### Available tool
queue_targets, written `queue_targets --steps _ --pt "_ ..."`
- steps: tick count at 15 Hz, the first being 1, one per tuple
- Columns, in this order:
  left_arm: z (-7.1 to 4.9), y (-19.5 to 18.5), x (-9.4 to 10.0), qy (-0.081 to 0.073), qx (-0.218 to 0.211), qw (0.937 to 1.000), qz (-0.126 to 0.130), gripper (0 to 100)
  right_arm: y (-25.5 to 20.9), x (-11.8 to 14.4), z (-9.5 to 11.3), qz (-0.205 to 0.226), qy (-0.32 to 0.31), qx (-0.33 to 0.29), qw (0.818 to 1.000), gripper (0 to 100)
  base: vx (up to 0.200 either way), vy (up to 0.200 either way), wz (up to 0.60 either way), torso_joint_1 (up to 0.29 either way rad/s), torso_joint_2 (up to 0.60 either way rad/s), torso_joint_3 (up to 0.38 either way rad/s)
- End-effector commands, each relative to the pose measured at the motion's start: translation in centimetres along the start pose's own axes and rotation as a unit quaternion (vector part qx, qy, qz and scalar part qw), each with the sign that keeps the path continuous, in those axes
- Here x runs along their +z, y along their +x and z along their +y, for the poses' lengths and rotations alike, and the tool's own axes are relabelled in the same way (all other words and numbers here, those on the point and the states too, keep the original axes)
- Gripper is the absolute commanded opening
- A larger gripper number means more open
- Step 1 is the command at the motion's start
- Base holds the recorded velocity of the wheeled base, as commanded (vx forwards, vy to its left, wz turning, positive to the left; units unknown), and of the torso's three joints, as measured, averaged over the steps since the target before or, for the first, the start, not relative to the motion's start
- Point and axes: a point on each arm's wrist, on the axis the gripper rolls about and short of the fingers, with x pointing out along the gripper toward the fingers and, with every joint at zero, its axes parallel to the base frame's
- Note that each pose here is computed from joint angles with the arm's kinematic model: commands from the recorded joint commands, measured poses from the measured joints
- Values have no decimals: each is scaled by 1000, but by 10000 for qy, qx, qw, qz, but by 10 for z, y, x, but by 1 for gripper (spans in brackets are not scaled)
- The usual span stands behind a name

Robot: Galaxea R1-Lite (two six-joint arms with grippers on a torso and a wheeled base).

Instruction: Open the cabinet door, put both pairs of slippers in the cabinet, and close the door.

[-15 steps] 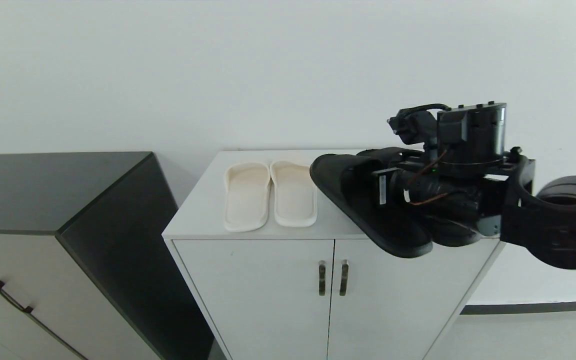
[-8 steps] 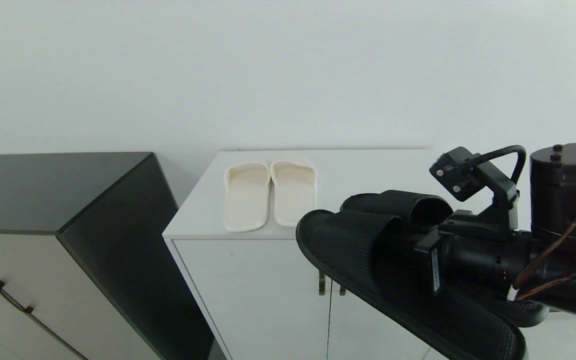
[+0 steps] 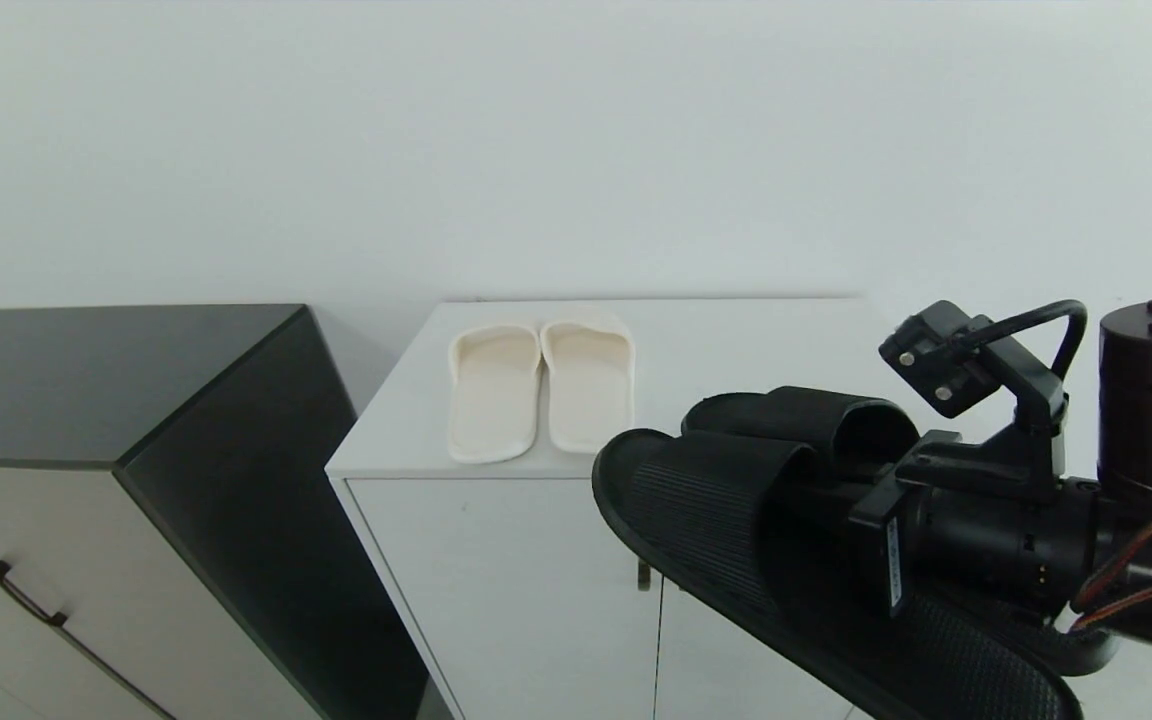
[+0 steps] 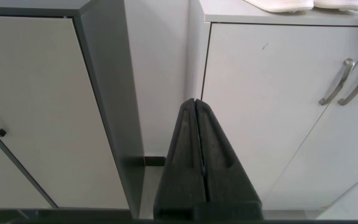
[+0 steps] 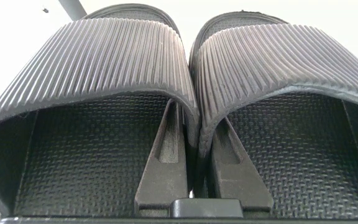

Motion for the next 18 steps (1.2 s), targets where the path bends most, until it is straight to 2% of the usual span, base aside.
queue_targets --steps 1,8,10,18 --pt "0 0 0 -3 5 10000 5 0 1 -4 0 72 -4 -7 10000 0 -200 0 0 -2 2 2" --pt "0 0 0 5 -10 10000 13 0 2 -14 -3 199 2 -53 9998 0 -200 0 0 3 2 -1" --pt "0 0 0 5 -3 10000 -2 0 8 -19 -2 322 -26 -48 9995 0 0 0 0 0 0 0" --pt "0 0 0 20 5 10000 5 0 -1 -19 -3 215 -19 -39 9998 0 0 0 0 0 0 0"
